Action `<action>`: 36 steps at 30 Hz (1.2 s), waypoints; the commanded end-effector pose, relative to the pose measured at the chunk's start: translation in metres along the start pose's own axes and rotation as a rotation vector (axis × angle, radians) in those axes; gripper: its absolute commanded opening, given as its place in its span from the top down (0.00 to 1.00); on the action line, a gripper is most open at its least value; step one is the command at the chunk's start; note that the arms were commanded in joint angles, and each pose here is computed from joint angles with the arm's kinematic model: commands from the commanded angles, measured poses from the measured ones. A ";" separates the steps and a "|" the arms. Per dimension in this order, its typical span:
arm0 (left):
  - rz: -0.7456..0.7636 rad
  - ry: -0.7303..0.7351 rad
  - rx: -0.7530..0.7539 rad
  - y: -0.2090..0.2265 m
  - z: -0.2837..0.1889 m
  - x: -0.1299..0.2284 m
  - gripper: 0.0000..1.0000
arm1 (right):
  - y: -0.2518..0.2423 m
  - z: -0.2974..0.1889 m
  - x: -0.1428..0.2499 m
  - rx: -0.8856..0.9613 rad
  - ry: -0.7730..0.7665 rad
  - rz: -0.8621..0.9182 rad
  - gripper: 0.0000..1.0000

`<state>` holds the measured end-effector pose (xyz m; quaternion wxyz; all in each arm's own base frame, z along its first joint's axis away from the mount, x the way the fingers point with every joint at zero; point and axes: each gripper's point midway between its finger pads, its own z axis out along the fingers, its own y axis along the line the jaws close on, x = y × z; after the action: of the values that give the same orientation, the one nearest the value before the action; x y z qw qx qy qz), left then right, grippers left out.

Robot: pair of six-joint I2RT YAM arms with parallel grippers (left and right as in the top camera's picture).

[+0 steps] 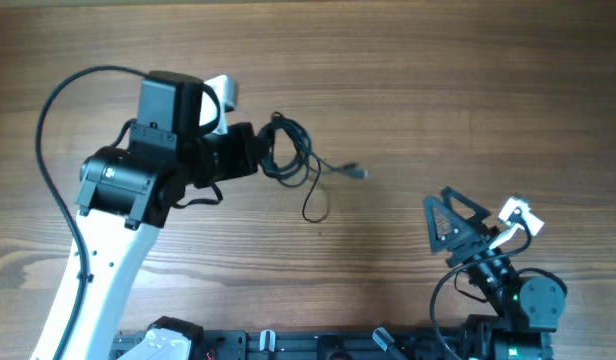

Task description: Untangle cables

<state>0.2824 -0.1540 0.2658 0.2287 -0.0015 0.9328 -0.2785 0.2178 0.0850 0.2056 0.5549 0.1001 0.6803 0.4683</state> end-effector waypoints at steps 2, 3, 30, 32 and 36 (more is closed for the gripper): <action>0.429 0.043 0.073 -0.022 0.003 0.015 0.96 | 0.020 -0.001 -0.006 0.031 0.098 -0.178 0.00; 0.481 0.054 0.078 -0.024 0.004 0.019 0.96 | 0.020 0.000 -0.007 0.052 0.122 -0.181 0.00; 0.649 0.203 0.441 -0.079 0.007 0.064 0.96 | 0.102 0.053 0.022 -0.446 0.669 -0.070 0.23; 0.645 0.207 0.476 -0.083 0.010 0.063 0.96 | 0.100 0.061 0.027 -0.409 0.659 -0.084 0.24; 0.658 0.224 0.525 -0.093 0.014 0.067 0.96 | 0.101 0.068 0.037 -0.384 0.666 -0.092 0.43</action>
<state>0.2265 -0.2344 0.2684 0.2036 0.3629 0.8246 -0.3831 0.2142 0.1949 0.2627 0.3185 -0.2013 0.7180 0.5853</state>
